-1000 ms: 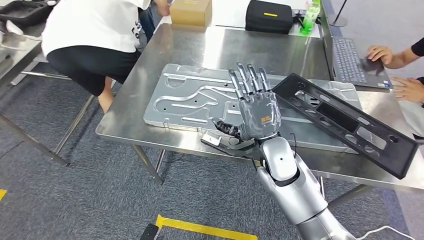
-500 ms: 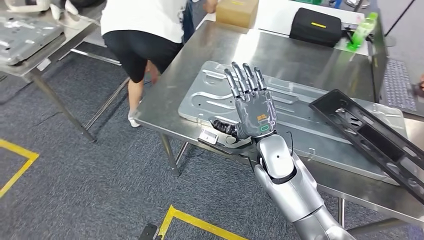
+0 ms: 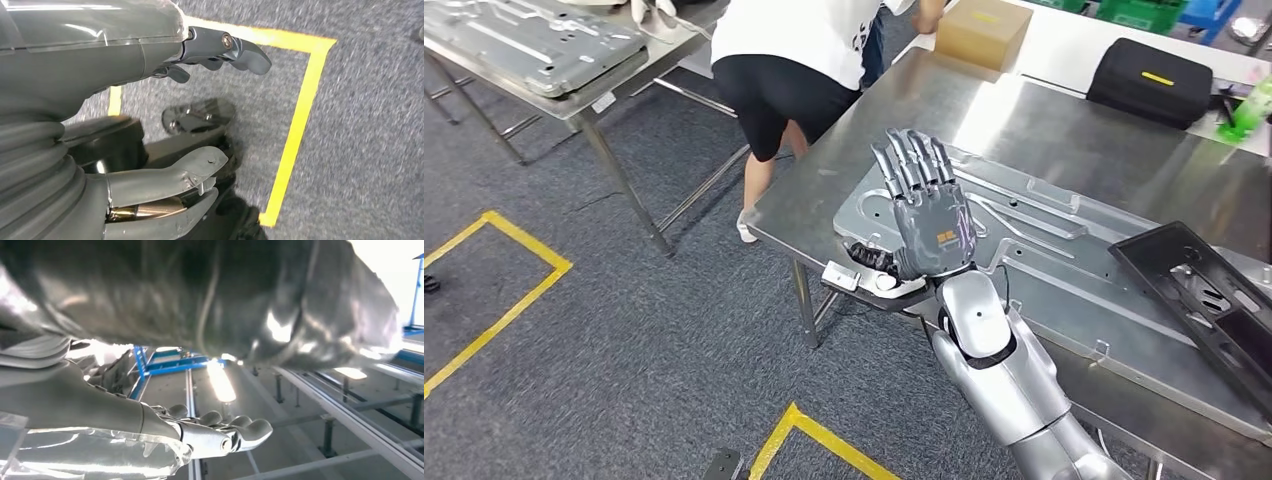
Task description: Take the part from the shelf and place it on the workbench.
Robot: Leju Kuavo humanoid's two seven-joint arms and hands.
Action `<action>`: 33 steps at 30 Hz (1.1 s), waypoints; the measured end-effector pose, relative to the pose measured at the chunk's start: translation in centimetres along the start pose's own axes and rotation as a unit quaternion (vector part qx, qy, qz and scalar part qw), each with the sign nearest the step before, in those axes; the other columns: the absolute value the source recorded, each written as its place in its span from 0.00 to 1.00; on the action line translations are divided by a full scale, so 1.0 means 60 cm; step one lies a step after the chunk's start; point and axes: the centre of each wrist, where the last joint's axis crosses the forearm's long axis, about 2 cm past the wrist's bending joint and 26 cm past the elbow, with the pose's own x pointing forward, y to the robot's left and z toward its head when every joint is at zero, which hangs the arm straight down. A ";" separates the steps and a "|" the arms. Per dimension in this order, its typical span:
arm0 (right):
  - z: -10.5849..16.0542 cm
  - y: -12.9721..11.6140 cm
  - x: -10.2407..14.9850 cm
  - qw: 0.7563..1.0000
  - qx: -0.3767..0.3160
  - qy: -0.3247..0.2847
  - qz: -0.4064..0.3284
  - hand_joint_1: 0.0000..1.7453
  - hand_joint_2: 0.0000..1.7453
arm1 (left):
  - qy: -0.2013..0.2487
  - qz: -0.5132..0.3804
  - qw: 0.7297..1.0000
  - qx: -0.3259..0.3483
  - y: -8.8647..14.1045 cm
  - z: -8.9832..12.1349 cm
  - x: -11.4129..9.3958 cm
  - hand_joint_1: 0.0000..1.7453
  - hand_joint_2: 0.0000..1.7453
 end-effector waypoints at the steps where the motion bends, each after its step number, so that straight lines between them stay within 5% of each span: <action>1: -0.002 -0.001 0.001 1.000 -0.001 -0.001 -0.001 0.00 0.00 | 0.000 0.000 1.000 0.001 0.000 0.000 0.001 0.00 1.00; 33: -0.009 0.008 0.008 1.000 0.007 -0.008 -0.006 0.00 0.00 | -0.005 -0.001 1.000 0.008 0.001 -0.003 0.006 0.00 1.00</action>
